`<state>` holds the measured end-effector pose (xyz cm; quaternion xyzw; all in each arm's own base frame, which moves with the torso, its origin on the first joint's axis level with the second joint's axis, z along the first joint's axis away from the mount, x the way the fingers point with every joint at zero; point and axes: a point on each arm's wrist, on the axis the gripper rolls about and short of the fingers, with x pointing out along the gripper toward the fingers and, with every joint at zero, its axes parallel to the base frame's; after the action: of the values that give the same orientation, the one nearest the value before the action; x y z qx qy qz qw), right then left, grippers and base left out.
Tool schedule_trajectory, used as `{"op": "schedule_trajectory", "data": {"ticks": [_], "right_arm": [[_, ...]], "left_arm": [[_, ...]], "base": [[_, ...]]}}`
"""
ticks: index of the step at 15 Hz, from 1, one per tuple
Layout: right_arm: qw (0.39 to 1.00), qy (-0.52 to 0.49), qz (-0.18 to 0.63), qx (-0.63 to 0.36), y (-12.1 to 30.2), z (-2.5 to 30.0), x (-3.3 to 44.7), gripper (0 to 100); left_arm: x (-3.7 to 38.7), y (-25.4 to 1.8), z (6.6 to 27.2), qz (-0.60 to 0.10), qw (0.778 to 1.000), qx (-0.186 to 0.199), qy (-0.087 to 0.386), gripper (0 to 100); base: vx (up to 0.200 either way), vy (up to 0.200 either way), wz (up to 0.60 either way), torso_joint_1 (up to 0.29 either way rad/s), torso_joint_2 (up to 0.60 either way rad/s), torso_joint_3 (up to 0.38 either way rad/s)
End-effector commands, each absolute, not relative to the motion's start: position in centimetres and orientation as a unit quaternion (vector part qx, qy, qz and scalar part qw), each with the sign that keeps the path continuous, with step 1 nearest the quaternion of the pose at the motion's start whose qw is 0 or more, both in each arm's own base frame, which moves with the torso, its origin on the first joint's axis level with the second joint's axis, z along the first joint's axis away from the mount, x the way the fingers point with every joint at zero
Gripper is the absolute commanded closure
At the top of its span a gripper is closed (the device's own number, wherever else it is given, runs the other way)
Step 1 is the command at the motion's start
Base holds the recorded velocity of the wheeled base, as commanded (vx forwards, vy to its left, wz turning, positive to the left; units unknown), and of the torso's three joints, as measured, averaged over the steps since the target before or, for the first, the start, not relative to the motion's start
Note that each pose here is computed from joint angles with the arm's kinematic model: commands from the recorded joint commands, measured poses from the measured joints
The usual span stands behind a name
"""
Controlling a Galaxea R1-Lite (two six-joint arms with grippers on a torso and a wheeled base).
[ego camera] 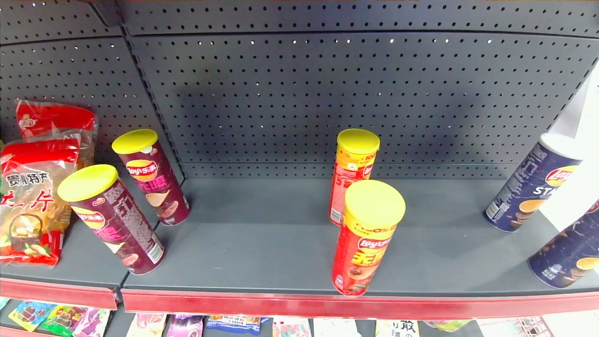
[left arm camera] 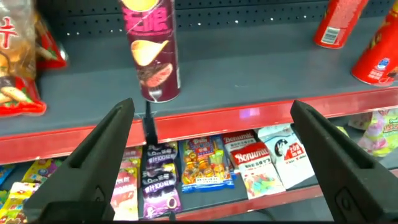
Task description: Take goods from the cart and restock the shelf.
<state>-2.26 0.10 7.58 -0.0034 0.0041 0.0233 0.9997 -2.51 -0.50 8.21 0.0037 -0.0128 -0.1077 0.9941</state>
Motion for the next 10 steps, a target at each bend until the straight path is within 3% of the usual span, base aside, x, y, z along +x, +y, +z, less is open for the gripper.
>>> {"op": "schedule_trajectory", "data": {"ticks": [1,10], "right_arm": [[1.0,0.004,0.021,-0.004,0.08,7.58,-2.27,0],[1.0,0.004,0.015,-0.001,0.06,7.53,-2.27,0]], "left_arm": [[-2.51,-0.51,8.21,-0.107,0.994,0.004,-0.013,0],[-2.5,-0.49,8.17,-0.104,0.994,0.004,-0.012,0]], "base": [[0.0,0.0,0.0,0.0,0.0,0.0],[0.0,0.0,0.0,0.0,0.0,0.0]]}}
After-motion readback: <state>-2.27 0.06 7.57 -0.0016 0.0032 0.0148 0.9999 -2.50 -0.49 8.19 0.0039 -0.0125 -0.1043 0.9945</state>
